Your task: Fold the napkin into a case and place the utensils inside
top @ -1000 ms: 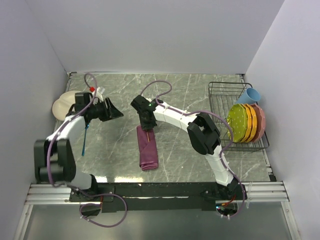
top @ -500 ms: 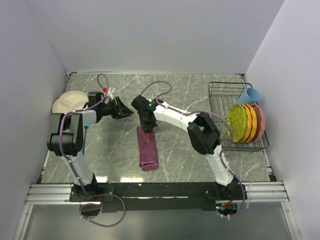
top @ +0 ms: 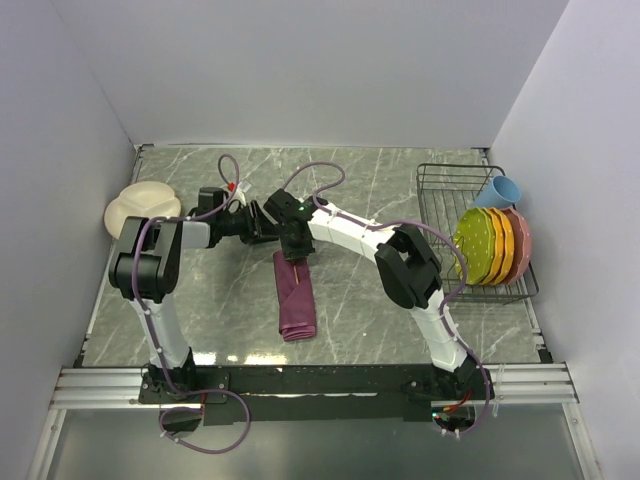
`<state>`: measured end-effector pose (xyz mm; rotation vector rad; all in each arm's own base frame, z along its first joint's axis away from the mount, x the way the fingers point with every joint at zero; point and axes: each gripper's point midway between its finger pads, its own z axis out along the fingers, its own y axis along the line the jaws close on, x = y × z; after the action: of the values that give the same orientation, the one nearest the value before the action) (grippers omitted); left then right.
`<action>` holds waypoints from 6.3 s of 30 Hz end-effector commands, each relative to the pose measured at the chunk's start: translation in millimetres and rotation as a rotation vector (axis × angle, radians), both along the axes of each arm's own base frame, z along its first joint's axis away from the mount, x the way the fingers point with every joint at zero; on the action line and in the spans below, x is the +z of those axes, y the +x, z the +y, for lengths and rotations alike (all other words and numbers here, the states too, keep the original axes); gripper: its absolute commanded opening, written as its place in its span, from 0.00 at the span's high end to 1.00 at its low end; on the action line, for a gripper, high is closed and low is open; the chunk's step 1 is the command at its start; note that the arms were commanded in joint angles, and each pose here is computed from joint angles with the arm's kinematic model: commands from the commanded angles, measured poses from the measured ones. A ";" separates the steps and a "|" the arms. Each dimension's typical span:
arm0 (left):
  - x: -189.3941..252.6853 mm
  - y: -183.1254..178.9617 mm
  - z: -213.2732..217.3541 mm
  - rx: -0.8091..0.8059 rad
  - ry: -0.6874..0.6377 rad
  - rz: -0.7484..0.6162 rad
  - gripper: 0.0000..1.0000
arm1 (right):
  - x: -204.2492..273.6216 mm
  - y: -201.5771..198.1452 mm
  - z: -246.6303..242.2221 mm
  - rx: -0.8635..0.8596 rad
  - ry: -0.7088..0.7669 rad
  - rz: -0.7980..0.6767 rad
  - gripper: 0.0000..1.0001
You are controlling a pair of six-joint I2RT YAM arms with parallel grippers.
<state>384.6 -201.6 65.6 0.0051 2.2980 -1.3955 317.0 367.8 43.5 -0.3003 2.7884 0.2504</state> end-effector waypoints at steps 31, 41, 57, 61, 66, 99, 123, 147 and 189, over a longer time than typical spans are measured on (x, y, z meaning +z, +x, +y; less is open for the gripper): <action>7.4 2.8 -21.5 -0.062 -0.004 -0.099 0.87 | 36.1 16.4 0.9 0.056 0.091 -0.002 0.60; 14.5 -5.2 -27.9 -0.090 0.024 -0.162 0.87 | 61.1 23.9 -20.9 0.093 0.210 -0.005 0.29; 22.3 -26.3 -33.3 -0.145 0.063 -0.278 0.81 | 51.0 41.2 -49.6 0.053 0.274 0.061 0.28; 21.7 -32.0 -36.1 -0.153 0.059 -0.266 0.82 | 47.1 43.6 -51.5 0.042 0.274 0.076 0.28; 19.7 -37.1 -38.3 -0.138 0.045 -0.237 0.83 | 47.3 47.2 -53.4 0.032 0.275 0.068 0.28; 116.3 -15.0 128.6 0.166 0.413 -0.321 0.41 | 109.1 78.2 -67.3 0.143 0.253 -0.197 0.24; -38.5 -69.0 319.8 0.230 0.921 0.244 0.53 | 122.6 78.8 -73.6 0.178 0.256 -0.304 0.11; -30.2 -25.9 277.0 0.190 0.879 0.115 0.70 | 124.9 82.0 -66.5 0.189 0.277 -0.289 0.11; -33.4 -17.1 279.8 0.184 0.918 0.166 0.62 | 124.4 78.0 -61.5 0.201 0.303 -0.264 0.09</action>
<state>370.4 86.4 45.4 -0.0906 2.7583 -0.1351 386.6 303.6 153.2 -0.5094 2.4581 0.6007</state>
